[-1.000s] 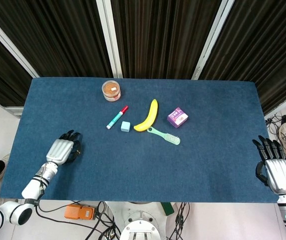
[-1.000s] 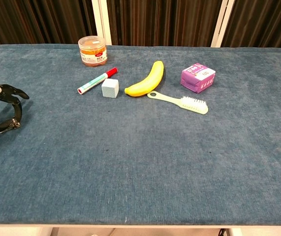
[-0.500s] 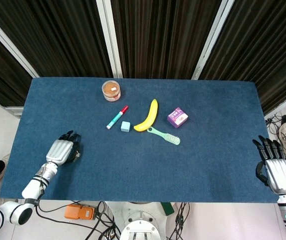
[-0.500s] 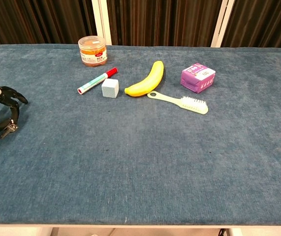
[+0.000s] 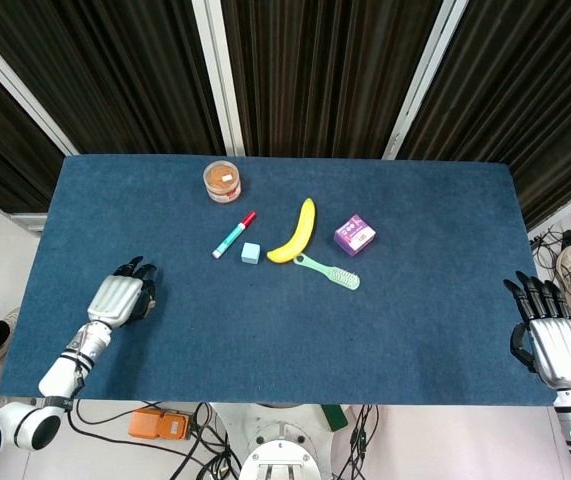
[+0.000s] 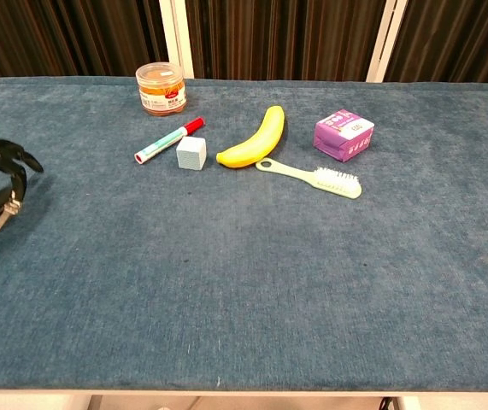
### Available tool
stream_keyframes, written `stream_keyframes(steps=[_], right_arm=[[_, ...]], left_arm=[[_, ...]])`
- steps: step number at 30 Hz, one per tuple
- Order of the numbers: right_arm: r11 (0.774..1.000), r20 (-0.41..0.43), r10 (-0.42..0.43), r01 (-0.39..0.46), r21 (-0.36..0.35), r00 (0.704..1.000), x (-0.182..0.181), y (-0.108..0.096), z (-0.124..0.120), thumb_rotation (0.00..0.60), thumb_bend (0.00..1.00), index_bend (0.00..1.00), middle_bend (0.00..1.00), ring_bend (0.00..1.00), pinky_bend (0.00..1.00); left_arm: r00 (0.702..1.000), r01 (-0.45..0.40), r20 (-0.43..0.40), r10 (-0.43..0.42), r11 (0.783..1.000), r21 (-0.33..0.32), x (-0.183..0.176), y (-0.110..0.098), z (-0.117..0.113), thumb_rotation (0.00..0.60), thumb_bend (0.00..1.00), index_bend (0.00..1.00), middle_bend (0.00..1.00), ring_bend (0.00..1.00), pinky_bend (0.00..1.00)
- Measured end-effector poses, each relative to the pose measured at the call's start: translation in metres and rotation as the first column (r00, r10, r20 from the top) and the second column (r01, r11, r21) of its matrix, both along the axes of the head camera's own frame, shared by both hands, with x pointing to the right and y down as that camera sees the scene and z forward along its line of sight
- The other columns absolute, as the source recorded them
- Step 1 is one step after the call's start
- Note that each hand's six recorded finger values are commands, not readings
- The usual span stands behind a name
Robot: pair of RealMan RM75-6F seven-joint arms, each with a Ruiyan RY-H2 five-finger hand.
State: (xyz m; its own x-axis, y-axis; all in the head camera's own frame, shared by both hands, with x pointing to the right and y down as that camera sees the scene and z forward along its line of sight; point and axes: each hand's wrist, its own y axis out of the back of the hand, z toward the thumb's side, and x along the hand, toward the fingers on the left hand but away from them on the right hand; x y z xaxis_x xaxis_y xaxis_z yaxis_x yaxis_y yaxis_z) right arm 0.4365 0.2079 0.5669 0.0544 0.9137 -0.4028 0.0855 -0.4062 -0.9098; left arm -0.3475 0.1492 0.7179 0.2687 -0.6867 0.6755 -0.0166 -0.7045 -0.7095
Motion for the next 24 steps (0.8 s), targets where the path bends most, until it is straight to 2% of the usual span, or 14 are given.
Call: stream_keyframes(steps=[8, 18, 24], right_arm=[[1.000, 0.002, 0.003, -0.003, 0.004, 1.000, 0.000, 0.000, -0.001, 0.600, 1.00, 0.15, 0.06, 0.04, 0.00], [1.000, 0.004, -0.002, 0.002, 0.006, 1.000, -0.001, 0.000, -0.001, 0.600, 1.00, 0.15, 0.06, 0.04, 0.00], [1.000, 0.004, -0.003, 0.003, 0.004, 1.000, -0.001, 0.000, -0.001, 0.600, 1.00, 0.15, 0.06, 0.04, 0.00]], left_arm=[[0.999, 0.000, -0.040, 0.003, 0.997, 0.079, 0.004, -0.025, -0.041, 0.600, 0.61, 0.60, 0.18, 0.00, 0.19], [0.992, 0.016, -0.123, 0.011, 0.975, 0.222, 0.015, -0.067, -0.130, 0.600, 0.61, 0.60, 0.18, 0.00, 0.20], [0.987, 0.012, -0.155, 0.031, 0.964, 0.265, 0.023, -0.075, -0.173, 0.600, 0.61, 0.60, 0.18, 0.00, 0.20]])
